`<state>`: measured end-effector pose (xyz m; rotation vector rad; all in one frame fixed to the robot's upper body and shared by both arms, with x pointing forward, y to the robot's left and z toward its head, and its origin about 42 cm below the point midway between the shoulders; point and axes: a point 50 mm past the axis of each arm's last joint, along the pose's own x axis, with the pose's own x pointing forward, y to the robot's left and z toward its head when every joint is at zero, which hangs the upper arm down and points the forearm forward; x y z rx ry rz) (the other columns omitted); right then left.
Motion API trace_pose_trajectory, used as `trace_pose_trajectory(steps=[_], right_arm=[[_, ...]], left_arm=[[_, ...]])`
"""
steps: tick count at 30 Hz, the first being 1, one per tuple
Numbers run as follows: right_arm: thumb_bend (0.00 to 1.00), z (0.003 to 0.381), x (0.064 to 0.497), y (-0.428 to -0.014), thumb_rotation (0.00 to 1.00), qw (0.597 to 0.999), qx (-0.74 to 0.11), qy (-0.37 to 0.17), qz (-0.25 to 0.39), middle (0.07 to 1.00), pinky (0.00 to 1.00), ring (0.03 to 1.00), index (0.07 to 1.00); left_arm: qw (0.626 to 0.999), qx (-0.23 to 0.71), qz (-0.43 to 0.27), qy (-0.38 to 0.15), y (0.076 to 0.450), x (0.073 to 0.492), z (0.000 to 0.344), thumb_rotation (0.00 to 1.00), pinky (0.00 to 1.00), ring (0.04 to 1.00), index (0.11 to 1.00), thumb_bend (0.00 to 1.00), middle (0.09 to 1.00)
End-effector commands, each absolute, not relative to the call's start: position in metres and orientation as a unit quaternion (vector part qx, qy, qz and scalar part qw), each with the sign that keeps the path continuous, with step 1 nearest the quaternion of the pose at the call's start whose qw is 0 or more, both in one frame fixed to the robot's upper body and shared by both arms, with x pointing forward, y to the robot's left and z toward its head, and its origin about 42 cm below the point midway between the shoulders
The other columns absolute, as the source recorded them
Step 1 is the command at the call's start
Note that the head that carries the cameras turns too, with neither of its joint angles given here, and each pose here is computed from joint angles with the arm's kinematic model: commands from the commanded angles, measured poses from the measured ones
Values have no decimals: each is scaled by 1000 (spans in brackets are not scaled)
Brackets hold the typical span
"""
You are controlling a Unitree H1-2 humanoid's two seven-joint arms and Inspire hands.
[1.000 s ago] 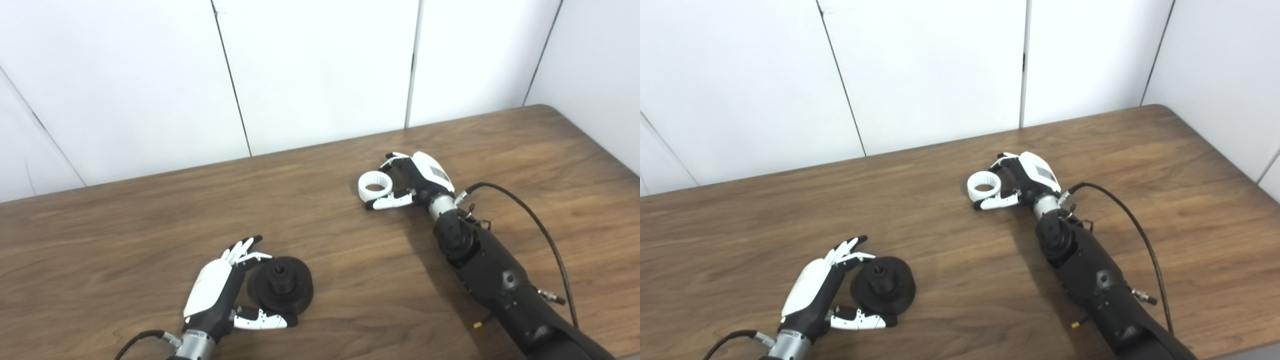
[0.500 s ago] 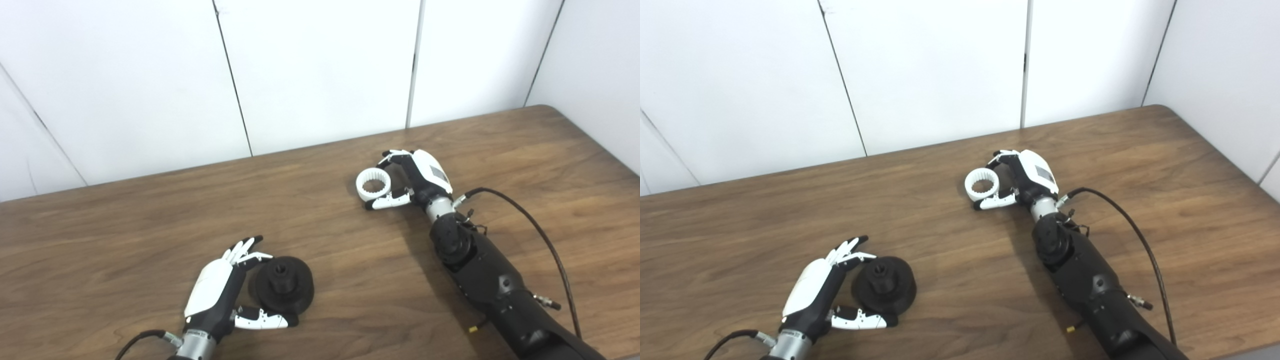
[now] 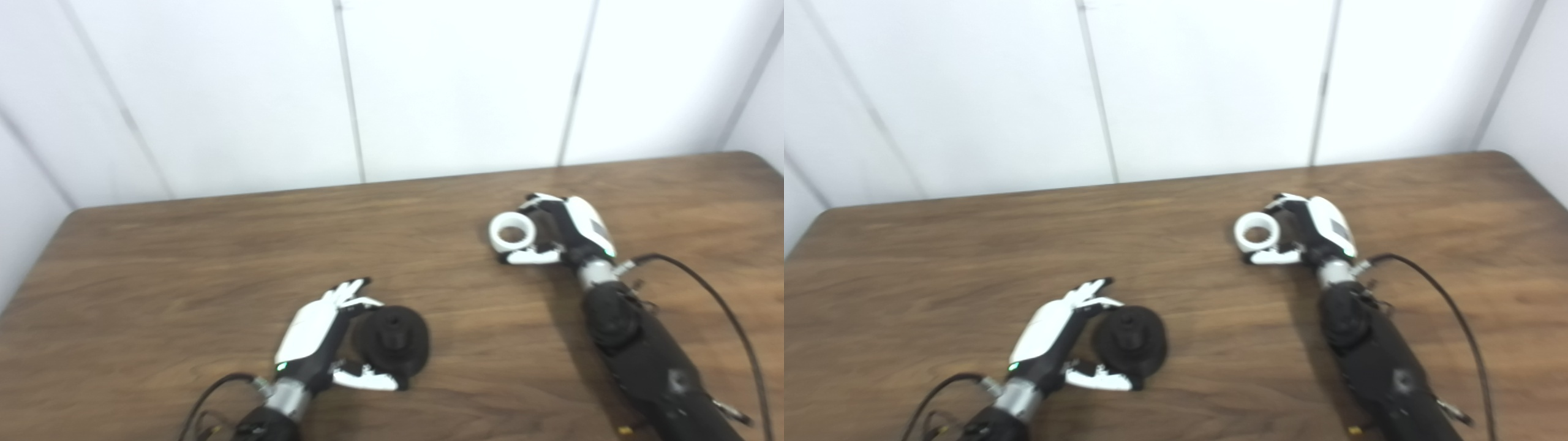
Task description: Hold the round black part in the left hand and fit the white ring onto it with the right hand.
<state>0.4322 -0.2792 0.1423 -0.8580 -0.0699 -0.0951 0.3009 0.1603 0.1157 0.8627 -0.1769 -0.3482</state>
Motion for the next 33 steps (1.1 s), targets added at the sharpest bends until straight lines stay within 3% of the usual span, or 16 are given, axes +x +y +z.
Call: trace_pose_trajectory(steps=[1, 8, 29, 33], right_arm=[[521, 147, 432, -296, 136, 900, -432, -37, -49, 837, 984, 908, 485], [522, 148, 429, -299, 138, 898, -436, -41, -44, 837, 1000, 911, 486], [523, 196, 386, -251, 139, 925, -351, -140, -31, 839, 819, 901, 482], [523, 211, 377, -241, 138, 925, -339, -171, -21, 836, 822, 905, 482]], left_arm=[[875, 443, -183, -70, 153, 302, 106, 309, 989, 983, 611, 934, 966], [875, 444, -182, -67, 152, 303, 105, 301, 990, 992, 611, 936, 971], [874, 446, -183, -68, 153, 303, 107, 297, 994, 988, 614, 927, 970], [874, 445, -182, -68, 152, 304, 107, 298, 995, 988, 613, 927, 970]])
